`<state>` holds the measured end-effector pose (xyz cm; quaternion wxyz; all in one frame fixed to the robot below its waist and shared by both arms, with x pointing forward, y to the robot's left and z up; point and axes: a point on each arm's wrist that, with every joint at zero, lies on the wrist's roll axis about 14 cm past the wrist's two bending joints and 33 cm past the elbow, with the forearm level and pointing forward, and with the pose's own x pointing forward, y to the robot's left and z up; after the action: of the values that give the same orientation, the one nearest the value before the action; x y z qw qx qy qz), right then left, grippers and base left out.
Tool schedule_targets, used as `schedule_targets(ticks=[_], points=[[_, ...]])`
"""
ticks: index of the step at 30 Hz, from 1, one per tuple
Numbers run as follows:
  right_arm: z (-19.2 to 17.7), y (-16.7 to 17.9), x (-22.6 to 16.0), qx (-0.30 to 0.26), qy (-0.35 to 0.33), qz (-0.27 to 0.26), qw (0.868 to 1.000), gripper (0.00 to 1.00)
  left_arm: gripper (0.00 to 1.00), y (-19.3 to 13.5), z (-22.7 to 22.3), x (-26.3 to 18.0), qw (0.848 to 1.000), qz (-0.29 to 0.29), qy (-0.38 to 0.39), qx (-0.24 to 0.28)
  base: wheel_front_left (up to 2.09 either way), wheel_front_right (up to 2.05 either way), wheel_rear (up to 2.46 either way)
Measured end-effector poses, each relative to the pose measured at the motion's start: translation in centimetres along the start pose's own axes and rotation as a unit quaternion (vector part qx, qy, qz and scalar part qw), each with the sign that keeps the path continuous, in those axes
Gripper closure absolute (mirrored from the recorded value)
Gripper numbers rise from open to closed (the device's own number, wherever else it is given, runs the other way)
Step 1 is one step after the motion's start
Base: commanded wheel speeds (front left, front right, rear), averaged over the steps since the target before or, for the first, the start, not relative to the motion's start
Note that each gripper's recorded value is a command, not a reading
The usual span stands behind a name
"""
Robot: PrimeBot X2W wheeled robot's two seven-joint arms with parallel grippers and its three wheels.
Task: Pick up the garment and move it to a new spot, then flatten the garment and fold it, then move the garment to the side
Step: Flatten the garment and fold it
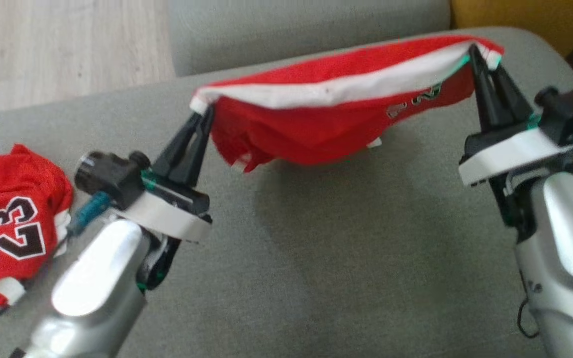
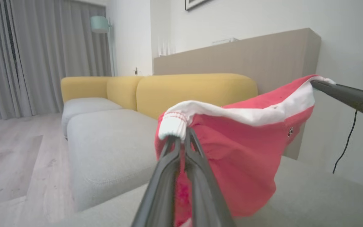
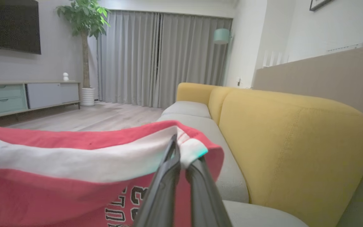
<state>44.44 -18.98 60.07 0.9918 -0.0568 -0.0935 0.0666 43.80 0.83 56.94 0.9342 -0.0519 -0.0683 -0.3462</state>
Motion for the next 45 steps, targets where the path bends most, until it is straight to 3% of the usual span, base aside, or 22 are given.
schedule_targets(ticks=[9,16,21,24,29,36,40,44,45], points=[[8.1,1.0,-1.0,-0.005,-0.060,0.022,0.998,1.00,1.00,-0.9,9.2,-1.4,0.997,0.009,-0.079,0.012,0.00,0.00,0.00],[6.8,1.6,-2.6,0.031,-0.017,0.013,0.999,1.00,1.00,-1.4,9.4,-3.4,0.999,0.011,-0.047,-0.005,0.00,0.00,0.00],[5.2,1.8,-0.9,0.036,0.014,0.016,0.999,1.00,1.00,0.3,8.8,-1.9,1.000,0.010,-0.023,0.002,0.00,0.00,0.00],[4.2,1.6,2.1,0.037,0.029,0.021,0.999,1.00,1.00,2.2,8.3,0.5,1.000,0.005,-0.010,0.012,0.00,0.00,0.00],[3.6,1.3,10.0,0.032,0.036,0.034,0.998,1.00,1.00,7.7,7.3,6.3,0.999,0.012,0.008,0.032,0.00,0.00,0.00],[6.1,-0.8,20.6,-0.003,-0.057,0.011,0.998,1.00,1.00,16.2,8.2,14.1,0.995,0.067,-0.039,0.057,0.00,0.00,0.00],[0.6,-0.6,22.5,-0.008,-0.027,0.007,1.000,1.00,1.00,17.7,6.0,16.2,0.994,0.073,-0.055,0.055,0.00,0.00,0.00],[-7.3,0.0,21.4,-0.004,0.061,0.010,0.998,1.00,1.00,17.2,0.7,16.2,0.997,0.067,-0.014,0.044,0.00,0.00,0.00],[-10.9,0.8,20.2,-0.011,0.109,0.021,0.994,1.00,1.00,16.3,-1.7,15.7,0.998,0.056,0.008,0.035,0.00,0.00,0.00]])
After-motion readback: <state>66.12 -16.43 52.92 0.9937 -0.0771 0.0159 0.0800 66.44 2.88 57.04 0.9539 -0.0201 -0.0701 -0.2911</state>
